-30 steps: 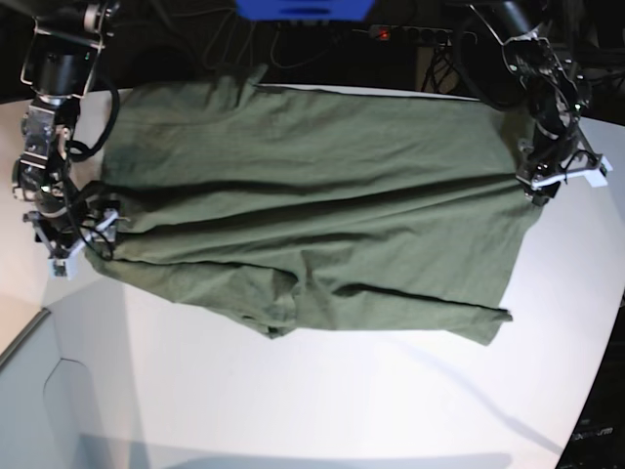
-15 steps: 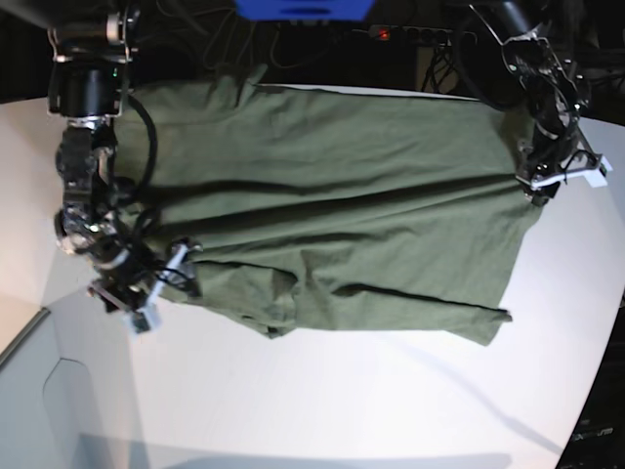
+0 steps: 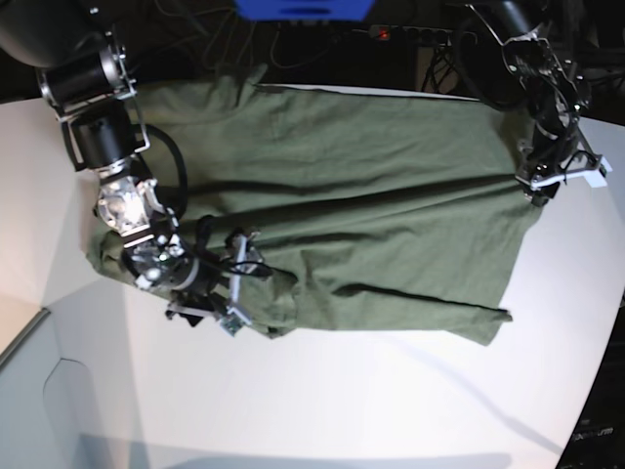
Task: Layout the t-shirt on the table in an organized manner, then fold the t-shirt properly
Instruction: 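Release the right gripper and move it onto the shirt's hem side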
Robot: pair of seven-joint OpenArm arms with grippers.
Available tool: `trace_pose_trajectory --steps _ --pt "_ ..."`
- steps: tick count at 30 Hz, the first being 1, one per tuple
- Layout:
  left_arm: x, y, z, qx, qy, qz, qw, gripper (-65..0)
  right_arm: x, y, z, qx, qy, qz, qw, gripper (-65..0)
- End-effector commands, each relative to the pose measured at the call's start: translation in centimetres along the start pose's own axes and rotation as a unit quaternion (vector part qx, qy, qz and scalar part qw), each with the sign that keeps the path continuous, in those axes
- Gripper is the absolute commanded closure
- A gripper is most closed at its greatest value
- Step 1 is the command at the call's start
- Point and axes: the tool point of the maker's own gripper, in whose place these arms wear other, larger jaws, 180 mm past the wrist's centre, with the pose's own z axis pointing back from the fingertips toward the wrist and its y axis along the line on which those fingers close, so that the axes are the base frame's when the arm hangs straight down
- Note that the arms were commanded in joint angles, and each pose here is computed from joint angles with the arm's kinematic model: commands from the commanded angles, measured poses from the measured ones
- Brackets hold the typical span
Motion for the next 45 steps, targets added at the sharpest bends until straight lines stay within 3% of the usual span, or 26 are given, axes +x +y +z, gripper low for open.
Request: trace_pose_trajectory --steps 1,15,22,27,30,36,42,45 --pt "0.0 0.3 0.0 0.008 0.008 -0.003 1.0 -34.4 2.3 -0.8 0.3 -0.006 -0.03 0.005 0.9995 -44.4" --pt "0.1 0.4 0.0 0.009 0.006 -0.003 1.0 -34.4 6.9 3.0 -1.1 0.025 -0.086 -0.008 0.9959 -44.3" --pt "0.2 0.6 0.0 0.01 0.005 -0.005 1.0 -34.4 4.7 1.4 -3.3 -0.019 -0.076 -0.068 0.9946 -44.3" --pt "0.3 0.5 0.0 0.01 0.005 -0.006 1.0 -34.4 4.5 1.1 -3.8 -0.028 -0.083 -0.08 0.993 -44.1" --pt "0.2 0.6 0.0 0.011 0.005 -0.007 1.0 -34.4 4.7 1.1 -3.8 -0.028 -0.09 -0.08 0.9923 -38.4" --pt "0.2 0.6 0.0 0.011 0.005 -0.008 1.0 -34.4 5.5 1.9 -4.0 -0.022 -0.102 -0.084 0.9911 -19.0" --pt "0.2 0.6 0.0 0.011 0.005 -0.008 1.0 -34.4 5.5 2.0 -4.0 -0.021 -0.101 -0.084 0.9911 -18.0" --pt "0.2 0.6 0.0 0.011 0.005 -0.008 1.0 -34.4 5.5 2.0 -4.1 -0.021 -0.101 -0.084 0.9911 -10.7"
